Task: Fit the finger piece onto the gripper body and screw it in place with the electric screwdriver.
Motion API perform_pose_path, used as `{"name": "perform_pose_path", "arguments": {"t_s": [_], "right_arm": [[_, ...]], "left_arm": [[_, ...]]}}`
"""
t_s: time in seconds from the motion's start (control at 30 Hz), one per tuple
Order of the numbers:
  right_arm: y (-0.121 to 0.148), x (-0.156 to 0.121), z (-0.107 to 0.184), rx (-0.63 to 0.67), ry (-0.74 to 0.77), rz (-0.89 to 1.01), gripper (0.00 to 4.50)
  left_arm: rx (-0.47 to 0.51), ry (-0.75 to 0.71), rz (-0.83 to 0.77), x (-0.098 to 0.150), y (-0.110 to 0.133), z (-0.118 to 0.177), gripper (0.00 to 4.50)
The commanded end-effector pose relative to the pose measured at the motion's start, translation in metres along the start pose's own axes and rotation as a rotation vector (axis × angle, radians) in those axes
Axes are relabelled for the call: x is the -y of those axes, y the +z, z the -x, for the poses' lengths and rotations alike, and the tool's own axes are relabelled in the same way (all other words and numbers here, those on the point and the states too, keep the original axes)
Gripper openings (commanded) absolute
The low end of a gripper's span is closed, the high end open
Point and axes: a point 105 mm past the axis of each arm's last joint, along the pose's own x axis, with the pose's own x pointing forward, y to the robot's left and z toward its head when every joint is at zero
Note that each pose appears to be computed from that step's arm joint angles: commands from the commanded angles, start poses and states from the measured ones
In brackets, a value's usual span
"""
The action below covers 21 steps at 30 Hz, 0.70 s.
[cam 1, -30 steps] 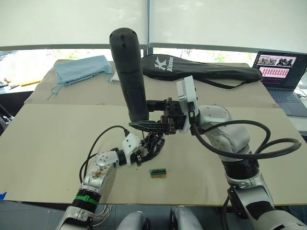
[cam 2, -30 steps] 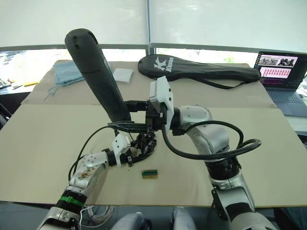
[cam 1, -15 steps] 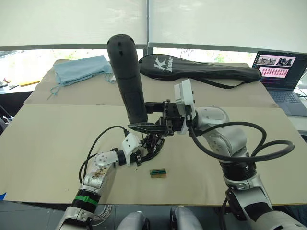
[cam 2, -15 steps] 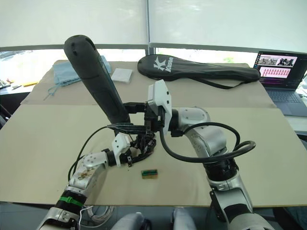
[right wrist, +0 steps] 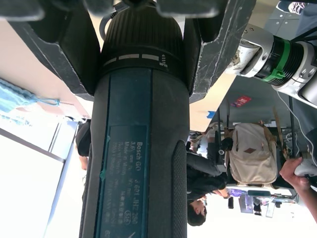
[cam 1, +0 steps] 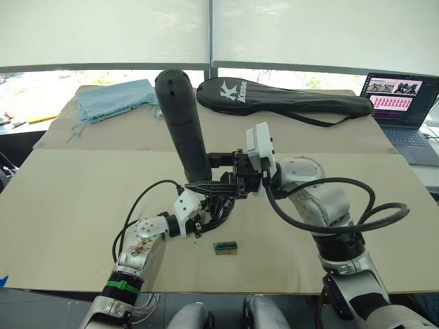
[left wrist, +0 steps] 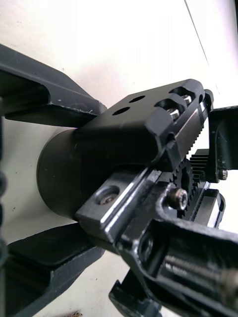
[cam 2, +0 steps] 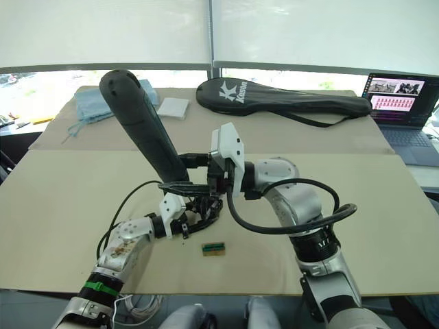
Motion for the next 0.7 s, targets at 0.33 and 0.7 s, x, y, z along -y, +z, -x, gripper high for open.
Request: {"name": "perform_pose_path", "arguments": {"t_s": [0.33,0.7], "right_arm": [[0.0123,-0.0036,-0.0022,0.051,0.01,0.059,1.92],[0.0098,-0.0028,-0.0016,0.045,0.004,0.065,1.92]], "left_arm": [[-0.058,-0.03,0.057,0.0099,-0.0171,0.0013,2.28],[-0.058,-0.033,0.064,0.0123,-0.0175,0.0017,2.28]]}}
